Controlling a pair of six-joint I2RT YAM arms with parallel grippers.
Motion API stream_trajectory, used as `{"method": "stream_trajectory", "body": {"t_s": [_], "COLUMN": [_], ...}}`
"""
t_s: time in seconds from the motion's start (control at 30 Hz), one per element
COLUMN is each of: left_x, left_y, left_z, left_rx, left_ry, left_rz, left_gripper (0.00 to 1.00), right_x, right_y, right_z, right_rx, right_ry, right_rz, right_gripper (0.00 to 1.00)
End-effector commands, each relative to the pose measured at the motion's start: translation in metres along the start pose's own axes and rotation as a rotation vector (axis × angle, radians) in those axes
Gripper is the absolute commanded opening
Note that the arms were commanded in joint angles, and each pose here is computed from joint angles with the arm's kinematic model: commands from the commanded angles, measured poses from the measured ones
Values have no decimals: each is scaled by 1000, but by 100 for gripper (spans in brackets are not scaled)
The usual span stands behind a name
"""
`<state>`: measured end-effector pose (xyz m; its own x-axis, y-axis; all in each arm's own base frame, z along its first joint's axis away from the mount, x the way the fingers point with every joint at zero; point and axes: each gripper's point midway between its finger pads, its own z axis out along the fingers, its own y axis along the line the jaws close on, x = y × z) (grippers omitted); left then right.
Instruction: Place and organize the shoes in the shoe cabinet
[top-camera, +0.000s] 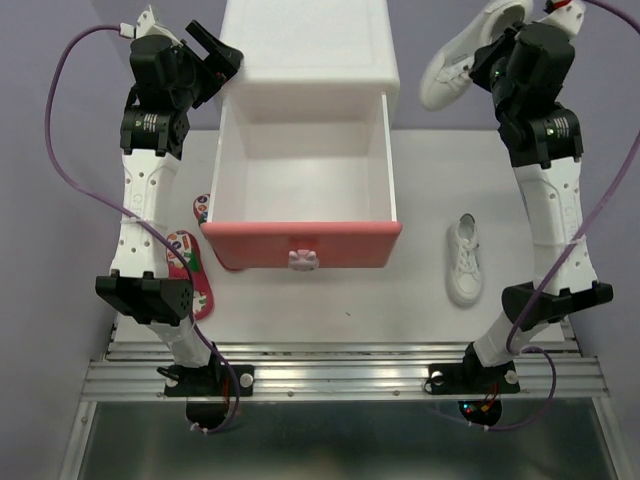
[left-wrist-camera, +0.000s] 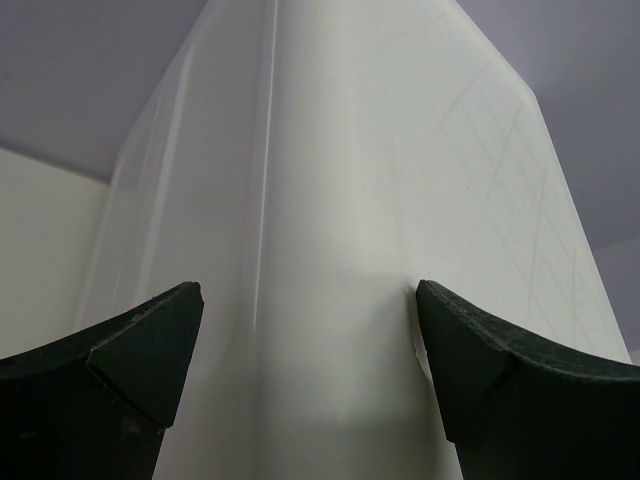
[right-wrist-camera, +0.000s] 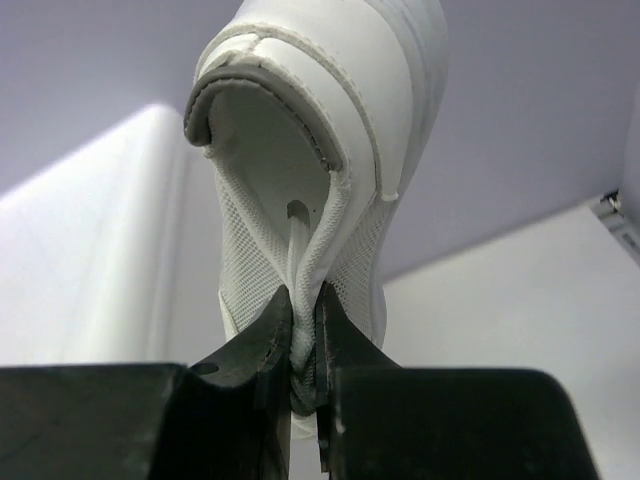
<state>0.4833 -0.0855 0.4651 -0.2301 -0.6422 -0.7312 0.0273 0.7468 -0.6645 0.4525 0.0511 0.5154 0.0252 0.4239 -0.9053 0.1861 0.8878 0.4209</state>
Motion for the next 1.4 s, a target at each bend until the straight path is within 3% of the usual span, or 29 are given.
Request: {"method": "stream_trajectory", "body": {"t_s": [0.0,0.13,0.27,0.47,0.67,1.07,1.37], "left_x": [88,87,86,86,84,89,86], "left_y": [100,99,100,98,98,106,107], "left_z": [11,10,10,11,8,1,2], "left_rx": [-319,-318,-323,-314,-322,-349,-366], "left_ry": [314,308,306,309,303,304,280], "left_rz": [71,67,61,58,66,55,39], "left_gripper": [97,97,97,97,97,97,97], "right_x": [-106,-162,-189,-147,-105,8,71], "right_y": [16,44,86,160,200,246,256], "right_z": [-34,-66,-92,-126,-163,-220,-232], "right_rx": [-83,-239,-474,-966,-1210,-1277,-1267], "right_ry": [-367,-543,-585,-326,-77,323,440], "right_rz": [108,142,184,262,326,230,83], "right_gripper": [1,2,1,1,1,1,1]}}
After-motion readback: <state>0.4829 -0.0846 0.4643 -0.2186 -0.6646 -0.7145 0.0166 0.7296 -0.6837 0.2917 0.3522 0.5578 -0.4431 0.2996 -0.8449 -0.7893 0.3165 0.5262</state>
